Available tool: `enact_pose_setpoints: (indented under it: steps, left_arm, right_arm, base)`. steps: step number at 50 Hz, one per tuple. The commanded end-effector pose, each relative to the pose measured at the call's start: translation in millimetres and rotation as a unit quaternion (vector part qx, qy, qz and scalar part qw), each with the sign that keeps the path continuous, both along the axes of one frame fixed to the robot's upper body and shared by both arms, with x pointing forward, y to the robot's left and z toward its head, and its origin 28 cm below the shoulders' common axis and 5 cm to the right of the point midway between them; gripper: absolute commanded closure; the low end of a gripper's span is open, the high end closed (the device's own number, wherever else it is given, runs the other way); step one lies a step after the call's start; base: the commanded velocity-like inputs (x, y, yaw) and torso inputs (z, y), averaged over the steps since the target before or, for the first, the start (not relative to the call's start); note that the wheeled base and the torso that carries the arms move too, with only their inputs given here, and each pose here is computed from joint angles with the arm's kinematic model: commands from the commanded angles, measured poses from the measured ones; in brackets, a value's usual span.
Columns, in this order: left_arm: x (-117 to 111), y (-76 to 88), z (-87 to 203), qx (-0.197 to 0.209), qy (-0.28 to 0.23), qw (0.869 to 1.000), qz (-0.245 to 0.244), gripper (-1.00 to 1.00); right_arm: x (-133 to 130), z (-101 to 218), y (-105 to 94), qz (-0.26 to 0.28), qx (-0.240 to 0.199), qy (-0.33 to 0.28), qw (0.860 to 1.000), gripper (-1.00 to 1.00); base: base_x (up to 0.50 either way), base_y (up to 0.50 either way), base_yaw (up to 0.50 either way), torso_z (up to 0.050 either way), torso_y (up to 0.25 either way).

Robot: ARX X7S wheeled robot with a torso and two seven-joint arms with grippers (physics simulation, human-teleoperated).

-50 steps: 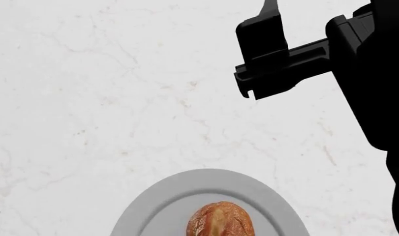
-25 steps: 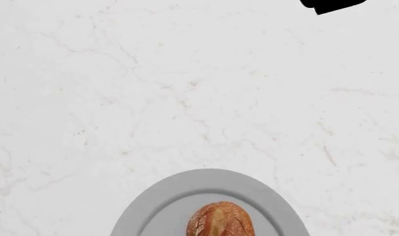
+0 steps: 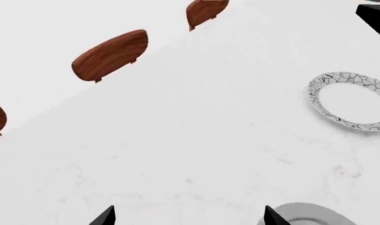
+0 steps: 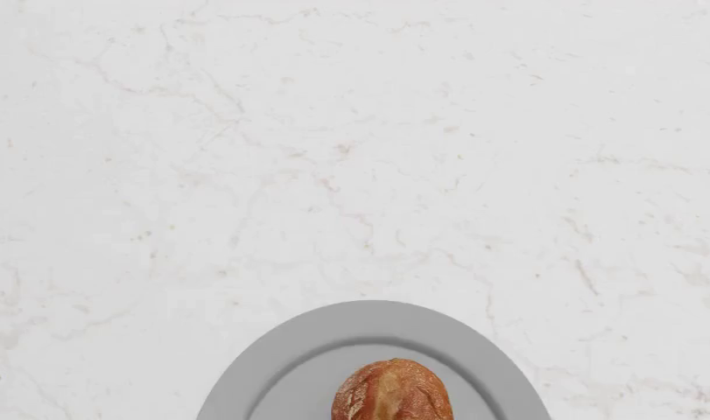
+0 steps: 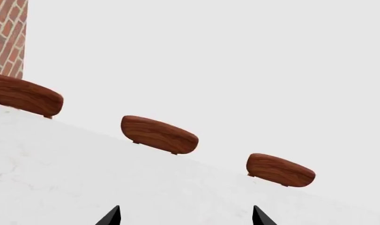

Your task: Place all breads on the cutting board.

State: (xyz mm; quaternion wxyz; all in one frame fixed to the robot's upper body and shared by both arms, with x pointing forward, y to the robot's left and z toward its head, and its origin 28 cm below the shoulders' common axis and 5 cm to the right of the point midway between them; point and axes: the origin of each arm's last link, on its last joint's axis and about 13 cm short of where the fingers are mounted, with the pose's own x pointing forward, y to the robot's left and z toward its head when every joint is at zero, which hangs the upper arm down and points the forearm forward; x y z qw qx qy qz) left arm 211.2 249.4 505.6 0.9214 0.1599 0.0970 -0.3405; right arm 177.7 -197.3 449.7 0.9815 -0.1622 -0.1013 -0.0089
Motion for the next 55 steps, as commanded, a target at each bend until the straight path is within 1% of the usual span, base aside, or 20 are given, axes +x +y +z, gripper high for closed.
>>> enact_pose_setpoints:
  steps: [1,2,3,5,6,7,8,14,16,17,18,19,23,31,35,39,45,46,49,55]
  left_arm:
    - [-7.6,-32.8,-3.2,0.045,0.087,0.99,-0.105,-1.0]
    - [-8.1,-37.6,-4.1,0.051,0.093,0.988,-0.112,-1.0]
    - [-7.9,-39.2,-3.8,0.047,0.095,0.988,-0.113,-1.0]
    - [-9.0,-45.0,-4.2,0.045,0.1,0.985,-0.133,-1.0]
    - [-9.8,-49.0,-4.0,0.034,0.105,0.982,-0.15,-1.0]
    - [-9.7,-50.6,-4.2,0.035,0.105,0.983,-0.149,-1.0]
    - [-10.1,-53.8,-4.0,0.025,0.113,0.979,-0.167,-1.0]
    - [-9.1,-73.1,-11.8,0.025,0.142,0.967,-0.208,-1.0]
    - [-10.6,-78.1,-16.2,0.035,0.147,0.964,-0.219,-1.0]
    - [-14.3,-81.6,-22.7,0.059,0.147,0.959,-0.235,-1.0]
    - [-14.9,-82.8,-24.2,0.054,0.155,0.956,-0.243,-1.0]
    - [-15.5,-85.6,-28.4,0.063,0.158,0.953,-0.252,-1.0]
    - [-9.3,-91.5,-37.7,0.057,0.178,0.95,-0.251,-1.0]
    - [-2.9,-104.2,-60.1,0.089,0.198,0.946,-0.243,-1.0]
    - [3.3,-107.3,-67.9,0.095,0.206,0.946,-0.232,-1.0]
    - [4.6,-110.8,-78.6,0.115,0.212,0.943,-0.227,-1.0]
    - [8.8,-116.2,-88.2,0.123,0.217,0.944,-0.215,-1.0]
    - [9.3,-119.2,-91.8,0.133,0.218,0.943,-0.214,-1.0]
    - [11.0,-122.4,-91.5,0.134,0.216,0.945,-0.208,-1.0]
    - [19.4,-126.5,-100.7,0.146,0.218,0.949,-0.174,-1.0]
  right_arm:
    - [-3.1,8.4,-11.0,-0.02,-0.006,0.012,1.0,-1.0]
    - [-3.9,8.6,-11.2,-0.021,-0.009,0.013,1.0,-1.0]
    - [-4.2,8.6,-11.5,-0.022,-0.009,0.013,1.0,-1.0]
    - [-4.9,8.5,-12.9,-0.025,-0.01,0.014,1.0,-1.0]
    - [-5.6,8.7,-14.0,-0.027,-0.008,0.014,1.0,-1.0]
    - [-5.7,8.6,-14.2,-0.028,-0.011,0.014,0.999,-1.0]
    - [-6.1,8.7,-14.8,-0.029,-0.007,0.013,0.999,-1.0]
    - [-1.9,3.8,-19.8,-0.036,-0.005,0.023,0.999,-1.0]
    - [-0.8,2.5,-22.1,-0.038,0.0,0.025,0.999,-1.0]
    - [0.0,1.1,-23.0,-0.041,-0.001,0.028,0.999,-1.0]
    - [0.1,0.8,-23.3,-0.041,0.0,0.029,0.999,-1.0]
    - [0.1,0.4,-24.0,-0.043,0.0,0.03,0.999,-1.0]
    - [0.5,-2.0,-23.8,-0.043,0.001,0.033,0.999,-1.0]
    - [2.4,-4.3,-24.1,-0.044,-0.001,0.036,0.998,-1.0]
    - [1.8,-5.6,-25.0,-0.046,-0.002,0.038,0.998,-1.0]
    - [1.4,-6.7,-26.8,-0.049,-0.001,0.038,0.998,-1.0]
    - [2.4,-8.6,-27.9,-0.05,-0.002,0.04,0.998,-1.0]
    - [3.3,-7.8,-29.1,-0.052,-0.002,0.041,0.998,-1.0]
    - [4.1,-8.7,-29.4,-0.053,-0.001,0.042,0.998,-1.0]
    - [0.0,-9.7,-28.8,-0.053,0.0,0.044,0.998,-1.0]
  base:
    - [0.0,0.01,0.0,0.0,0.0]
    - [0.0,0.01,0.0,0.0,0.0]
    - [0.0,0.0,0.0,0.0,0.0]
    - [0.0,0.01,0.0,0.0,0.0]
    - [0.0,0.0,0.0,0.0,0.0]
    - [0.0,0.01,0.0,0.0,0.0]
    - [0.0,0.01,0.0,0.0,0.0]
    - [0.0,0.01,0.0,0.0,0.0]
    - [0.0,0.0,0.0,0.0,0.0]
    - [0.0,0.01,0.0,0.0,0.0]
    - [0.0,0.0,0.0,0.0,0.0]
    - [0.0,0.01,0.0,0.0,0.0]
    - [0.0,0.01,0.0,0.0,0.0]
    - [0.0,0.01,0.0,0.0,0.0]
    - [0.0,0.01,0.0,0.0,0.0]
    - [0.0,0.01,0.0,0.0,0.0]
    - [0.0,0.01,0.0,0.0,0.0]
    - [0.0,0.01,0.0,0.0,0.0]
    - [0.0,0.01,0.0,0.0,0.0]
    - [0.0,0.01,0.0,0.0,0.0]
